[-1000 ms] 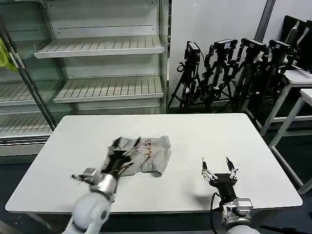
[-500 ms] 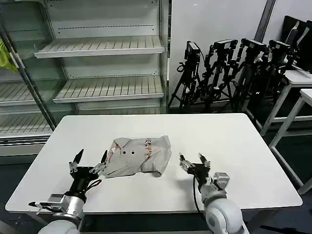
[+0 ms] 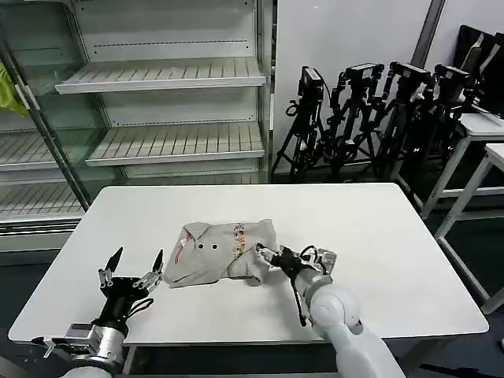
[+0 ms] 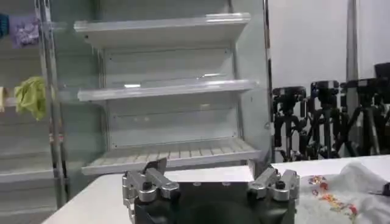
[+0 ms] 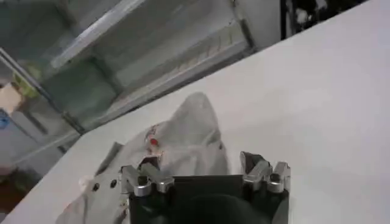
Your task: Fold and organize the clothes.
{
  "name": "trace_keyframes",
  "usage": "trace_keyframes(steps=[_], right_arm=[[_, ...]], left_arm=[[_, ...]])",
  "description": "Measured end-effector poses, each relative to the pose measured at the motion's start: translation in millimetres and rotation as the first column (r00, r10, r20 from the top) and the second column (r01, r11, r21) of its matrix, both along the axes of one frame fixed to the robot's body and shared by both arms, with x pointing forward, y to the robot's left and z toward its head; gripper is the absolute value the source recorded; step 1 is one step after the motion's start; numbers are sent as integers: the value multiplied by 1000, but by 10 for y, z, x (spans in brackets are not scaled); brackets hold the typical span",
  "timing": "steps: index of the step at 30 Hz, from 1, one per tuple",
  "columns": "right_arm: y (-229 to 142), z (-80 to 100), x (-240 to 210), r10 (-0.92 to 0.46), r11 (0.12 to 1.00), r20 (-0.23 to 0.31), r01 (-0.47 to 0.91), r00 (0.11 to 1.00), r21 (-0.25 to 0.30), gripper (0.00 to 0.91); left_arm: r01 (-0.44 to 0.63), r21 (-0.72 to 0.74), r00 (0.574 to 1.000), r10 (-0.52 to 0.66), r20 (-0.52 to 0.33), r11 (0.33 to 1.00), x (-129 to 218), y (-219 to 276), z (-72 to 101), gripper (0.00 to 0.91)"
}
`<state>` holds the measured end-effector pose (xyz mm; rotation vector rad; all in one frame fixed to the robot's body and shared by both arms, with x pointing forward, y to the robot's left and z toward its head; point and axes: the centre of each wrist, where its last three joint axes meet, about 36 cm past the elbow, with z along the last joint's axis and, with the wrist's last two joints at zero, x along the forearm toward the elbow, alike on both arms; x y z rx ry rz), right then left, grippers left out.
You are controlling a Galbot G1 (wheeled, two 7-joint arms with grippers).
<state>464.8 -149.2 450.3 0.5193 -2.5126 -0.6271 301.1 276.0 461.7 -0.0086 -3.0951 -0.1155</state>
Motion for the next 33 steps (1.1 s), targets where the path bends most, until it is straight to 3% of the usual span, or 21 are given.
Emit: trace_keyframes(steps=[2, 3, 4, 5, 19, 33], right_arm=[[34, -7, 19, 22, 1000, -19, -21, 1000, 10, 584], [47, -13, 24, 31, 999, -29, -30, 999, 15, 373], [58, -18, 29, 40, 999, -37, -39, 999, 19, 50], [63, -18, 31, 46, 999, -44, -45, 998, 22, 0], [-48, -24, 56, 81, 996, -101, -76, 992, 53, 0], [-355, -25, 173, 95, 995, -96, -92, 991, 42, 0]], left_arm=[[-2, 4, 1000, 2, -2, 1000, -7, 11, 13, 907], [-3, 5, 1000, 3, -2, 1000, -10, 15, 17, 907], [-4, 6, 1000, 4, -2, 1000, -13, 19, 19, 907], [-4, 7, 1000, 4, -3, 1000, -14, 23, 19, 907], [-3, 6, 1000, 3, -11, 1000, -7, 9, 20, 907], [-2, 5, 1000, 3, -21, 1000, -2, 15, -10, 907]])
